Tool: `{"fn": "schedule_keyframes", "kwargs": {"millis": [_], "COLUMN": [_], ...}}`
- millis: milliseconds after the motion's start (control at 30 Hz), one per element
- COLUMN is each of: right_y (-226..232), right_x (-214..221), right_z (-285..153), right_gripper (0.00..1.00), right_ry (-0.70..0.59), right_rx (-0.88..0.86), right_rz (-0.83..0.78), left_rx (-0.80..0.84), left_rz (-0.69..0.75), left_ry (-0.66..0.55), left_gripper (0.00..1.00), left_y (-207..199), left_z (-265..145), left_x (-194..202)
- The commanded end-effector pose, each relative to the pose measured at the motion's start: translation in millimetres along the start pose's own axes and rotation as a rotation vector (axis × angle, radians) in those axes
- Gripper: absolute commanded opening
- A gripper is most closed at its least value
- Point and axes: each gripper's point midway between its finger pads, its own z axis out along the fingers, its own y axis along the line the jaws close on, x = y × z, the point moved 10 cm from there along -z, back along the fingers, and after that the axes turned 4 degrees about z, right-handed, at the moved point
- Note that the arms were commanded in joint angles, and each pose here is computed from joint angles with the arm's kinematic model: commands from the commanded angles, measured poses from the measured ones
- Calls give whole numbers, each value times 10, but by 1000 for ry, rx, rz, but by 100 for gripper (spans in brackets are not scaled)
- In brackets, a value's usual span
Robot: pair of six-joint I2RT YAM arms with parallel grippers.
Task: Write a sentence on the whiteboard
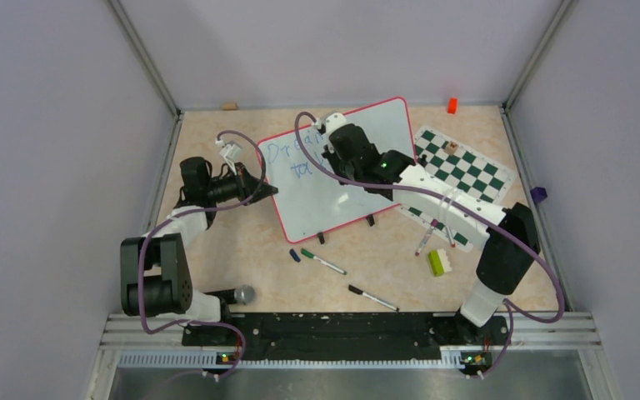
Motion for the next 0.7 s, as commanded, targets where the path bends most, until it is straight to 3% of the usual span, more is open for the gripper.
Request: {"fn": "schedule_keyframes", "kwargs": {"millis": [0, 667], "right_y": [-110, -65], "right_x": [-170, -321], "right_z": [-17, -21], "right_gripper": [0, 0], "right_ry": [-61, -92], "right_rx": [62, 10], "right_rz": [33, 36], "left_rx": [-40, -41], "left_rz": [136, 135], "left_ry": [0, 1], "left_gripper": [0, 0], "left_y": [60, 55], "left_z": [12, 14], "left_x": [48, 50]}}
